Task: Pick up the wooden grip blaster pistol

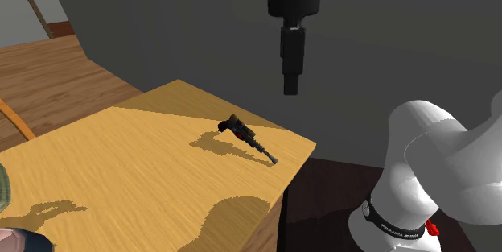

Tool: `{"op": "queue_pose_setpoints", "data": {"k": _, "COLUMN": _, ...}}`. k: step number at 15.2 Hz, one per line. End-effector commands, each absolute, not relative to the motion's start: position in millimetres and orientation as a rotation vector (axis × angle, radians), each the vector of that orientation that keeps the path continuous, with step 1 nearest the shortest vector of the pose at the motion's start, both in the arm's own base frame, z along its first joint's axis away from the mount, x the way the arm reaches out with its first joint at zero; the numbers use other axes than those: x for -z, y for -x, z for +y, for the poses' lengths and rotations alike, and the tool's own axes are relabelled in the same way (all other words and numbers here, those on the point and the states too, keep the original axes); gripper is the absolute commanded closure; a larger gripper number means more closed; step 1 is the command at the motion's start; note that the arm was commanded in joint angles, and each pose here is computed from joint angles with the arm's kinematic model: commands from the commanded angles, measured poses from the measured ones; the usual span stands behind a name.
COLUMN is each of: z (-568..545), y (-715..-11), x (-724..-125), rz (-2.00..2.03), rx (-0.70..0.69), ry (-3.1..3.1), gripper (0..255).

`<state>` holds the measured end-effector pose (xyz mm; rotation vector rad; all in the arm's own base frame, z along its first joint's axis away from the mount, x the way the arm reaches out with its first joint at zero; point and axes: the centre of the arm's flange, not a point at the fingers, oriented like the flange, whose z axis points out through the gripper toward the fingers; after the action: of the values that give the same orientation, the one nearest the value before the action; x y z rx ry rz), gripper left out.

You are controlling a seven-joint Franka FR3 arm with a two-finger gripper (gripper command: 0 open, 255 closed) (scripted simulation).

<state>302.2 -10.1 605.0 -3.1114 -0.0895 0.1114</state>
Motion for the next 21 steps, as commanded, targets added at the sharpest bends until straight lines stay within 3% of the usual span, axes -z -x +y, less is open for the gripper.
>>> {"op": "queue_pose_setpoints", "data": {"k": 1, "z": -10.1, "y": -302.2, "x": -605.0, "rz": -0.089, "rx": -0.111, "ry": 3.111, "gripper": 0}}
{"op": "queue_pose_setpoints", "data": {"k": 21, "z": -144.2, "y": -360.1, "x": -398.1, "rz": 0.482, "rx": 0.205, "ry": 3.078, "gripper": 0}}
